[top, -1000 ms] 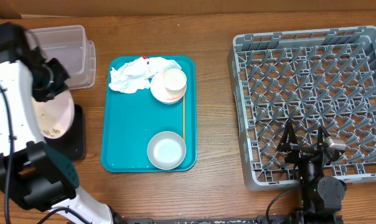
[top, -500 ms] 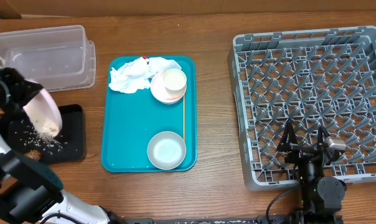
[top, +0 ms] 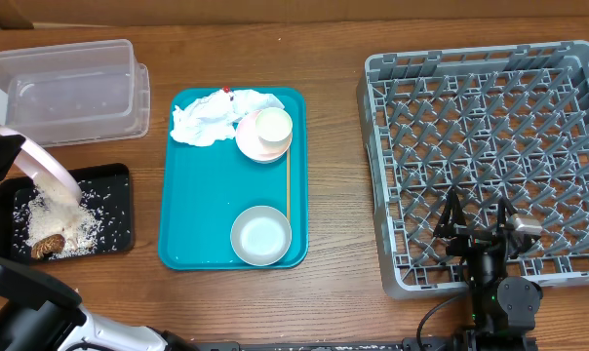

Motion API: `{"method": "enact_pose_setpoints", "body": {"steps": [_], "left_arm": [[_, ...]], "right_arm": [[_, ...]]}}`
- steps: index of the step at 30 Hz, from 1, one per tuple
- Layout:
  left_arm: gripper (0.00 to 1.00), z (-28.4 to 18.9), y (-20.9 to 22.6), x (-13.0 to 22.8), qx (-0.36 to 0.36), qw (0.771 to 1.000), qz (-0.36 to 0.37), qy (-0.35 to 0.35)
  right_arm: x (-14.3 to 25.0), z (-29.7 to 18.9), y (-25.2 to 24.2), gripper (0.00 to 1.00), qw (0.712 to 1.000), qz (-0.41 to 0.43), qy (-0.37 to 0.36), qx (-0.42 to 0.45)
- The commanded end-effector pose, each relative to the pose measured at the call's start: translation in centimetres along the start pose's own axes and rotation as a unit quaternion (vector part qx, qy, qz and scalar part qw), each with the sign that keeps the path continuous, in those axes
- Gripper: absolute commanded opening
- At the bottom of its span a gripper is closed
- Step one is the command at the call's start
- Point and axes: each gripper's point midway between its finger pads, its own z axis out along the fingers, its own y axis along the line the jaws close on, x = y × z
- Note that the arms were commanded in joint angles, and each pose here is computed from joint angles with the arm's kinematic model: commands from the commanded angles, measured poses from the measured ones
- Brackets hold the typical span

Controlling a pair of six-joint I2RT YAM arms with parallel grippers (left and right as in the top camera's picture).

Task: Sort waste into correct bins and load items into the dishwasher
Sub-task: 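Lift the plate over the black tray and tip the rice off, then return the emptied plate to the teal tray and release it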

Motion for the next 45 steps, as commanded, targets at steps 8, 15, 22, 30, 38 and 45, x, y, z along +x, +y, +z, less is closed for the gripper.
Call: {"method": "enact_pose_setpoints", "body": {"steps": [8, 15, 22, 30, 38, 45], "left_arm": [[0.04, -0.7, -3.1, 0.4, 0.089, 0.995, 0.044, 0.009], [0.04, -0.7, -2.1, 0.3, 0.068, 0.997, 0.036, 0.007], [0.04, -0.8, -2.0, 0.5, 0.067, 0.994, 0.085, 0.005], [0.04, -1.1, -2.8, 2.4, 0.092, 0.994, 0.044, 0.034], [0.04, -1.0, -5.7, 5.6, 0.154, 0.982, 0.086, 0.068], [0.04, 3.0, -8.7, 13.1, 0.075, 0.968, 0.170, 0.171]], "right_arm": [[0.1, 0.0, 0.0, 1.00, 1.000, -0.002, -0.003, -0.001], [0.1, 0.0, 0.0, 1.00, 1.000, -0.002, -0.003, -0.001], [0.1, 0.0, 0.0, 1.00, 1.000, -0.002, -0.003, -0.001], [0.1, 0.0, 0.0, 1.00, 1.000, -0.002, -0.003, -0.001], [0.1, 0.0, 0.0, 1.00, 1.000, -0.002, -0.003, -0.001], [0.1, 0.0, 0.0, 1.00, 1.000, -0.002, -0.003, -0.001]]}}
